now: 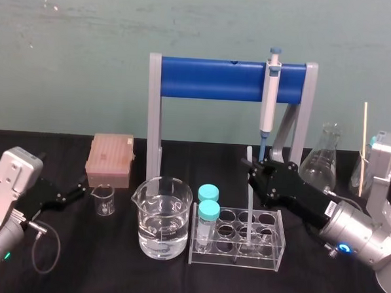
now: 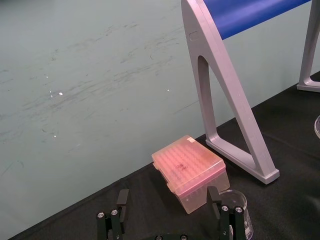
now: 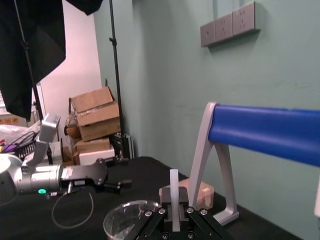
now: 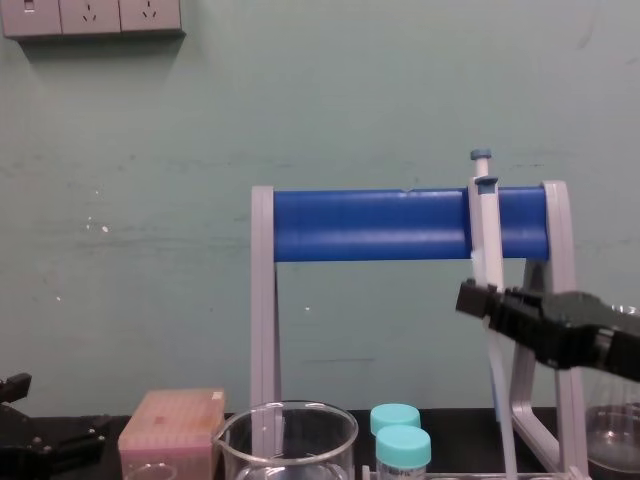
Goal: Pick up the stirring rod with one hand, then place it down.
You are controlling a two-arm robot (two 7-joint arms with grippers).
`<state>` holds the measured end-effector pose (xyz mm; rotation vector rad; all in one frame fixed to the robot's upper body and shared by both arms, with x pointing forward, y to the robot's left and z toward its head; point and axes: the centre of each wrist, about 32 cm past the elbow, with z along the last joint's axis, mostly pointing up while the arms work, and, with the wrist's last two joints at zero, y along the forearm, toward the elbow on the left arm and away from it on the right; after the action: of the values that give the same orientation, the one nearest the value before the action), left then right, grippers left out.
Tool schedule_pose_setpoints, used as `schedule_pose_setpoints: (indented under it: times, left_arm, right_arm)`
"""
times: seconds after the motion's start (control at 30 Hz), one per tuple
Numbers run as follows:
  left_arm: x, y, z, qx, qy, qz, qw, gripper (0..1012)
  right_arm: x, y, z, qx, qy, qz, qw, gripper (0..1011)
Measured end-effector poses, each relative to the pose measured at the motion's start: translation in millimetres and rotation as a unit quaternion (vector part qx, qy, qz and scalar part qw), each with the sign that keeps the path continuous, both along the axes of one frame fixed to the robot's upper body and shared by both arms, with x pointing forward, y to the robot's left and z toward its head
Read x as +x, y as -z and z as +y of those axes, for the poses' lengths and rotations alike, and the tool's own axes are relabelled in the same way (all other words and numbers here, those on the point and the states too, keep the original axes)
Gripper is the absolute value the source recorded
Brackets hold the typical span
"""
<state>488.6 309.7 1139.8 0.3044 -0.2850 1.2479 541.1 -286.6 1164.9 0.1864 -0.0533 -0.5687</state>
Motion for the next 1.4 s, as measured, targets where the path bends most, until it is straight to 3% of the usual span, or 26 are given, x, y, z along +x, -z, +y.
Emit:
schedule_pose_setpoints:
  times: [0.53,1.13,1.4]
  left_arm:
    - [0.0,0.0,0.0,0.0,0.0,0.0,1.0,1000]
    - [0.0,0.0,0.0,0.0,0.0,0.0,1.0,1000]
    - [0.0,0.0,0.0,0.0,0.0,0.0,1.0,1000]
  right_arm:
    - [1.7,18.8,1.6,-0.017,0.006,0.029,0.9994,67]
    - [2.7,19.9,2.6,-0.018,0.012,0.031,0.9993,67]
    - [2.5,20.0,2.4,-0.018,0.012,0.031,0.9993,277]
